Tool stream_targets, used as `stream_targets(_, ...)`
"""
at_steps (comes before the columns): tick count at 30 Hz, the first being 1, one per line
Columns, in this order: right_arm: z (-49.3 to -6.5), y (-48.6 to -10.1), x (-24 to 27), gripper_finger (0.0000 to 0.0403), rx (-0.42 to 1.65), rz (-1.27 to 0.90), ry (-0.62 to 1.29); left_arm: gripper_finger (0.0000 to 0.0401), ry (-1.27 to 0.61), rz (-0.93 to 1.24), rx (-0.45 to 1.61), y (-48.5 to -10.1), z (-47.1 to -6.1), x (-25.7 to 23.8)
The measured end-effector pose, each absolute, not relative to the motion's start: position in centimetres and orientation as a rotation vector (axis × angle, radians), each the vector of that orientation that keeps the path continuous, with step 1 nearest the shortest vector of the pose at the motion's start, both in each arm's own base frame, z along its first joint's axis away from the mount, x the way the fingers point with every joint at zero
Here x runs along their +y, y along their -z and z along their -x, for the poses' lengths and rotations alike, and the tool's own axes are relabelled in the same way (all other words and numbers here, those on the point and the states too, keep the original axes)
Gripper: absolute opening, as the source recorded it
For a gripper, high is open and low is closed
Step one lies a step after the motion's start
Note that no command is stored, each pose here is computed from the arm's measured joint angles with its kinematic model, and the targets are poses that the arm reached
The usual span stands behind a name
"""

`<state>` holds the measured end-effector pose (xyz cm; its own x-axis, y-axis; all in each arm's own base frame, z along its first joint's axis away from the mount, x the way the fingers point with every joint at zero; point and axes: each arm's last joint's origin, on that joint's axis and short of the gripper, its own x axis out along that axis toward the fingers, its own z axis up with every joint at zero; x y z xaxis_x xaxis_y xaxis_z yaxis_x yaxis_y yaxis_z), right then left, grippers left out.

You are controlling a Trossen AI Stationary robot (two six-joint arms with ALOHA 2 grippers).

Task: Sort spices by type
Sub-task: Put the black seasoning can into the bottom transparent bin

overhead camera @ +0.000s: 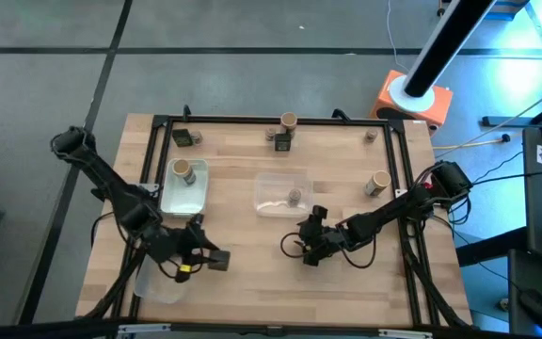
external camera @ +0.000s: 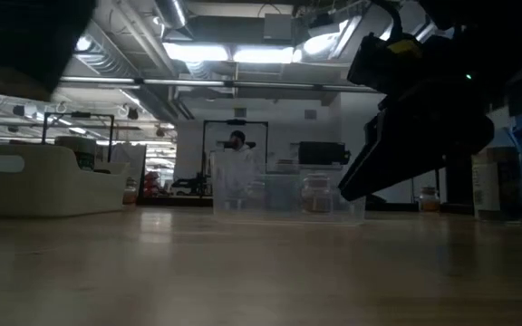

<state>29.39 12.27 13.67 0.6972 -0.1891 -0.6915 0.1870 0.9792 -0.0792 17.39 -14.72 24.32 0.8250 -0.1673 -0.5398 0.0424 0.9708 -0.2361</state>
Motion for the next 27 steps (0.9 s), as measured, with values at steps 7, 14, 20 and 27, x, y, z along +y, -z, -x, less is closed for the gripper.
stream_targets(7, -29.4, -13.7, 12.3, 0.0261, 0.769, -0.019, 0.220, 0.0124, 0.059, 0.239, 0.755, -26.6, -15.1, -15.2)
stream_targets(14, -29.4, -13.6, 12.3, 0.0261, 0.768, -0.039, 0.231, 0.0124, 0.021, 0.259, 0.840, -27.8, -13.0, -15.8)
stream_targets(20, -29.4, -13.7, 12.2, 0.0261, 0.764, -0.039, 0.240, 0.0123, -0.012, 0.273, 0.889, -27.1, -11.5, -16.5)
stream_targets(27, -29.4, -13.7, 12.2, 0.0261, 0.759, -0.035, 0.248, 0.0123, -0.054, 0.229, 0.872, -26.3, -10.0, -17.5)
